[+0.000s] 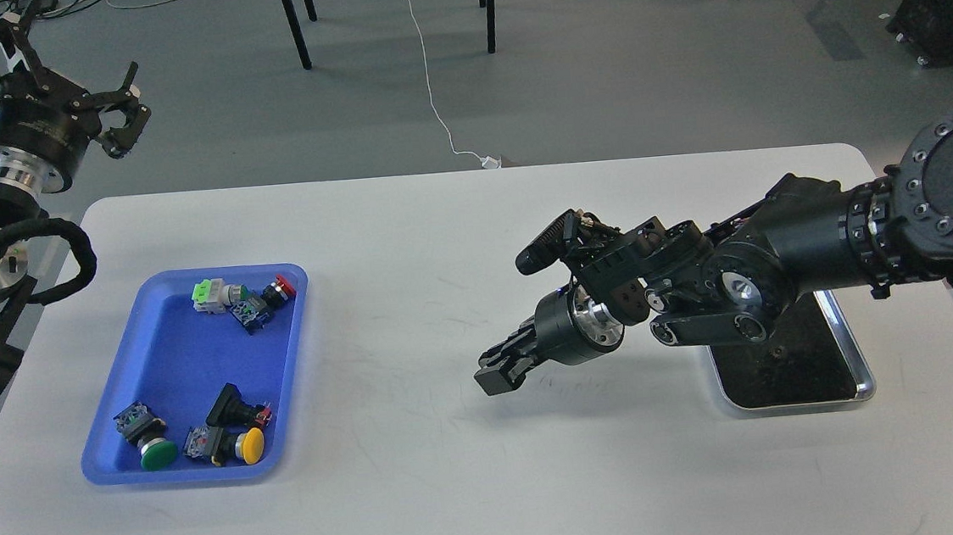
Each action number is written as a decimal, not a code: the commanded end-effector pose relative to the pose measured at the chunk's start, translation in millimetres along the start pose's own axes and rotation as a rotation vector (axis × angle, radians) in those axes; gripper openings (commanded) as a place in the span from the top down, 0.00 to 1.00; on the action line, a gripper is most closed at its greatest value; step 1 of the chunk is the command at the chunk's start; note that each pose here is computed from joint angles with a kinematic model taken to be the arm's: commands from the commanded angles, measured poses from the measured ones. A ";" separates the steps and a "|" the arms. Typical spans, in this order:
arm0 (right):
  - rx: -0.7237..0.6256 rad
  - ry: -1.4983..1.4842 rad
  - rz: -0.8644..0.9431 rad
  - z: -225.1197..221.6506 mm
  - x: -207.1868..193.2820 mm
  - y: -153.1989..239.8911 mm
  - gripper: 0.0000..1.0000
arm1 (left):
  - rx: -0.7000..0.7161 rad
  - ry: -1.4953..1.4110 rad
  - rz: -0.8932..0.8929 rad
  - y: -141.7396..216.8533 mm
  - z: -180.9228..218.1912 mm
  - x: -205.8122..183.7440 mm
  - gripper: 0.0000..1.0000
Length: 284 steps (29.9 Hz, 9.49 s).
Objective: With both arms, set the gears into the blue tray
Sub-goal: 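Carry the black gear to the table center and release it, then retract the right arm and reach the left gripper toward the black gear, then close the left gripper on the black gear on the table, then carry the black gear into the blue tray and release it, then move the right gripper over the metal tray and lower it, then grasp a second small black gear in the metal tray with the right gripper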
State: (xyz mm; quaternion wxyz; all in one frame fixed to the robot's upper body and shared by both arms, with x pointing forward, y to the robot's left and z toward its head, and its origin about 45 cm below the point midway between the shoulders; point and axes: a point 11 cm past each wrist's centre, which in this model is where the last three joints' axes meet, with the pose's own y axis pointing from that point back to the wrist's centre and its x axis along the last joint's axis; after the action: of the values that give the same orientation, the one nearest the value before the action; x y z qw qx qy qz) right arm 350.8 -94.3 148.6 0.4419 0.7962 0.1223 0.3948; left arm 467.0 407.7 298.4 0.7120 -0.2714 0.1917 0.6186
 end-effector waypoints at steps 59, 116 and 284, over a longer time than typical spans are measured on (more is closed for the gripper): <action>0.853 -1.545 1.489 176.2 26.7 273.5 0.02 | 0.369 -1.486 -1.085 48.3 -182.4 -202.0 0.05; 1.008 -2.091 1.589 146.3 -197.3 192.0 0.01 | 0.494 -2.131 -1.582 132.2 -331.3 -146.7 0.60; -0.202 0.252 -0.081 99.0 -0.3 120.7 0.85 | -0.023 -0.028 -0.100 0.4 -35.8 -40.6 0.02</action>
State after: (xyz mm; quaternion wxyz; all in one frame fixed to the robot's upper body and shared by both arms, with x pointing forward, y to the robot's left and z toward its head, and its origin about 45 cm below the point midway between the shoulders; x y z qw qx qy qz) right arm 402.7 -271.2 213.4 0.5515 0.6649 0.1737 0.4729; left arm 462.5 354.2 295.6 0.7409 -0.2812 0.1609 0.5882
